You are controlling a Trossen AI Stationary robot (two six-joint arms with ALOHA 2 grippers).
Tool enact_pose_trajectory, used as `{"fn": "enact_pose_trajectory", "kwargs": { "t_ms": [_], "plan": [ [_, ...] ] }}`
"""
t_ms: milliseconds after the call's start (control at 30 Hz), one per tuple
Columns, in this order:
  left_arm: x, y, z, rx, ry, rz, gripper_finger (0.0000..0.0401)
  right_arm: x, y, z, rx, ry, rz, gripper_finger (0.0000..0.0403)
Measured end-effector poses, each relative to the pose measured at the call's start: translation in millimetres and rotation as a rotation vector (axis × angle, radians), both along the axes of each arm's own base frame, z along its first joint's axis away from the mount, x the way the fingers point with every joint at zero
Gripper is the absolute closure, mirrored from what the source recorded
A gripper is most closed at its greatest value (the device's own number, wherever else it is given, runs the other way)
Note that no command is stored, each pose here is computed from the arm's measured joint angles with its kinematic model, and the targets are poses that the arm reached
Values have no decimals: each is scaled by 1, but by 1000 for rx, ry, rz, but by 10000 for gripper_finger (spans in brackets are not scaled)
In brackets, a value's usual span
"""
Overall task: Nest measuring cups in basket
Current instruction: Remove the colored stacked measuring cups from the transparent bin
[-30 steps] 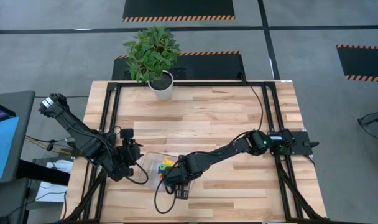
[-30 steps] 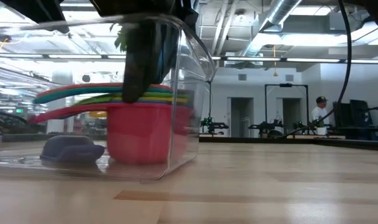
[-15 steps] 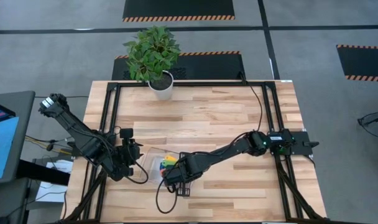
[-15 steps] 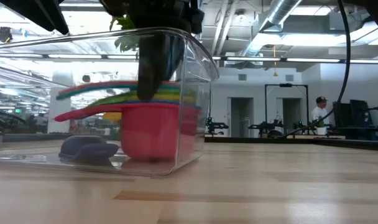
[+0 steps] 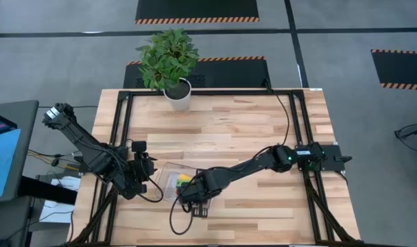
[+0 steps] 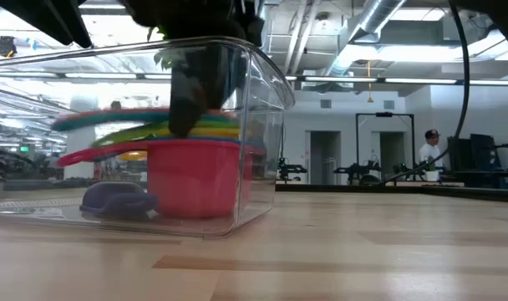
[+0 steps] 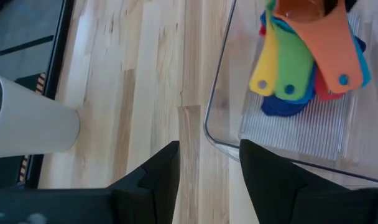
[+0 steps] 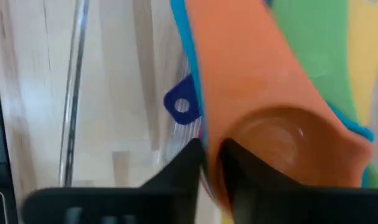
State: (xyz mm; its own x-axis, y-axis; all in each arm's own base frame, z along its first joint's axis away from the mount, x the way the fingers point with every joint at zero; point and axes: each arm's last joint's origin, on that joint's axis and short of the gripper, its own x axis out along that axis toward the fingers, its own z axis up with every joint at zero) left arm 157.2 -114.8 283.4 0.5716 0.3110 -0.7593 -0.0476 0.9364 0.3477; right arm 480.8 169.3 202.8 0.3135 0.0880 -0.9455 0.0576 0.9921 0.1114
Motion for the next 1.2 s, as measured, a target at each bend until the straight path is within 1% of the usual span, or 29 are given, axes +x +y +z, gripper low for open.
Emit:
{"fn": "enact_pose_trajectory", "kwargs": {
  "t_ms": [133, 233, 300, 367, 533, 700, 800, 867, 967, 1067, 1200],
  "plan": [
    [0, 0, 0, 1, 1, 0, 246, 2, 2, -8, 41, 23, 7, 245],
    [0, 0, 0, 3, 3, 0, 246, 6, 1, -14, 55, 9, -17, 188],
    [-1, 1, 0, 7, 7, 0, 246, 8, -3, -14, 63, 7, -27, 158],
    [-1, 1, -1, 10, 15, -1, 246, 11, -6, -14, 63, -7, -49, 138],
    [-2, 2, -1, 20, 31, -1, 246, 13, -14, -16, 59, 3, -70, 129],
    [-2, 2, -1, 5, 24, 19, 246, 16, -18, -28, 45, 21, -81, 128],
    [-2, 2, -1, 4, 22, 22, 246, 17, -21, -31, 7, 12, -96, 128],
    [-2, 2, -1, 4, 22, 22, 246, 18, -25, -31, 2, 11, -107, 128],
    [-2, 2, -1, -9, 15, 39, 246, 20, -33, -31, 24, 15, -181, 128],
    [-2, 2, -1, -54, -13, 94, 246, 21, -38, -31, 74, 36, -269, 128],
    [-2, 2, -1, -82, -23, 135, 246, 21, -39, -31, 104, 50, -313, 127]
  ]
}}
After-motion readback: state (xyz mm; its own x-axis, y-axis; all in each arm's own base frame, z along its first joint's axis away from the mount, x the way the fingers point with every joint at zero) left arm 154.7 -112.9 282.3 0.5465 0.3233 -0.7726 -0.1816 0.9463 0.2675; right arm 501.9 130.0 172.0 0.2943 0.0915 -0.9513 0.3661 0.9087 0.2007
